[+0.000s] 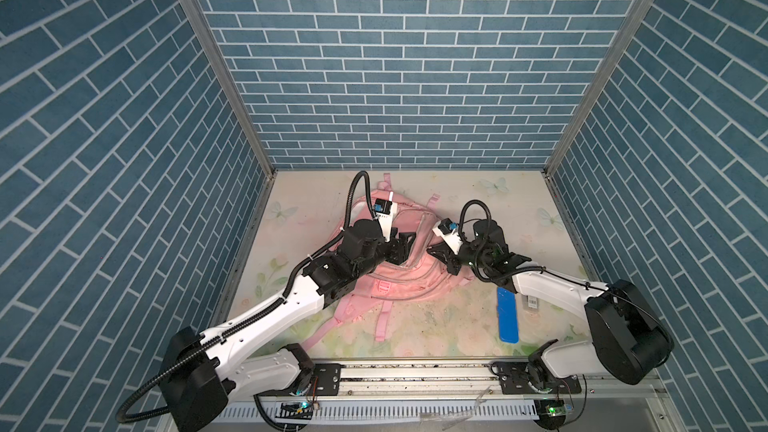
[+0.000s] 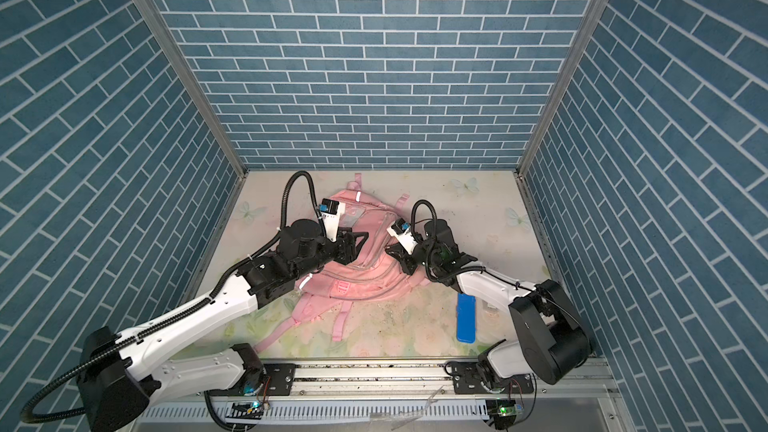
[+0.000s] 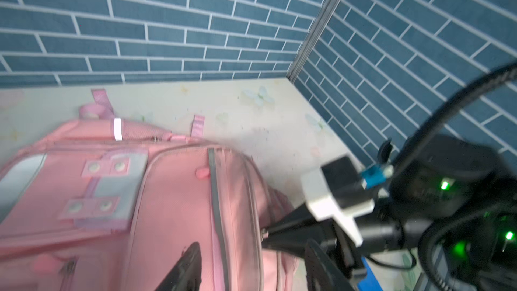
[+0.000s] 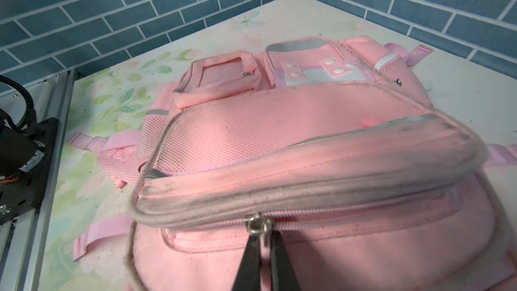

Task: Pack the student bag

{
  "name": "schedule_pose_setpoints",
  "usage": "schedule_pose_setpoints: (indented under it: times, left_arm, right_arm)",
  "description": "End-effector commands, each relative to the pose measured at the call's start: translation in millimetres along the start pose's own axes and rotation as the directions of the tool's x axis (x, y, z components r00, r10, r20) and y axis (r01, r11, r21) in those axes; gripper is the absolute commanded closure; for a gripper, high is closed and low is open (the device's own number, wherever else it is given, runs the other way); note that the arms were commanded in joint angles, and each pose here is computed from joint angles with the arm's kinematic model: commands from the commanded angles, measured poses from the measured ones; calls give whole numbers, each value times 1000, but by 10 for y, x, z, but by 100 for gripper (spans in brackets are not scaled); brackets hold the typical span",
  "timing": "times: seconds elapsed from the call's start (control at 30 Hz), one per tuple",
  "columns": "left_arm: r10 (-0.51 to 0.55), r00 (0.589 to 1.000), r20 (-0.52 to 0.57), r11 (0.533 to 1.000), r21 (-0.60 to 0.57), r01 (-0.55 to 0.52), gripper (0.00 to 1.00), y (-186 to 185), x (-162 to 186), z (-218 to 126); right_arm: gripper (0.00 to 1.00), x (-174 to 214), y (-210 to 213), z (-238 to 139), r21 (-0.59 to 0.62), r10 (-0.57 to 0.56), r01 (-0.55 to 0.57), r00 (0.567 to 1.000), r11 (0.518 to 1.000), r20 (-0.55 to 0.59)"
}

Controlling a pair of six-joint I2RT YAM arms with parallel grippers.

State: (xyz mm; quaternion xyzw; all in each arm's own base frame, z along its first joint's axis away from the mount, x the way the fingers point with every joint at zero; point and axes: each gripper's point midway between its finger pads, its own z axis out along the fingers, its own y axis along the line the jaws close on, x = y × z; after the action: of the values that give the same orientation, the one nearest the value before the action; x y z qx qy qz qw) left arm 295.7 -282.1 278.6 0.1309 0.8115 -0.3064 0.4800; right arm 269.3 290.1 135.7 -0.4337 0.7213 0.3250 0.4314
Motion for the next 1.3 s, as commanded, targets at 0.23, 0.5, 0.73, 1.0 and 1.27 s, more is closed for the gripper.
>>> schedule_pose_setpoints:
  times: [0.23,0.5,0.73,1.0,1.27]
  left_arm:
    - [77,933,-352,994,-43,-98,40,53,329,826]
    - [124,871,-476,982,-64,-175,40,64,694,1131]
    - [128,817,-562,964,-124,-236,41,175,966,1282]
    - [108,783,-613,934,-207,-291,61,318,1102,1354]
    - [-202,881,-428,974,-180,136,100,344,806,1291]
  right_arm:
    - [100,-238,64,-127,179,-258,232,956,956,141]
    - [100,-139,121,-38,213,-326,298,938,931,114]
    - [100,-57,138,-32,243,-334,303,938,921,97]
    - [100,-51,63,-135,321,-354,314,932,894,73]
    - [100,-4,-55,-274,391,-354,312,934,866,39]
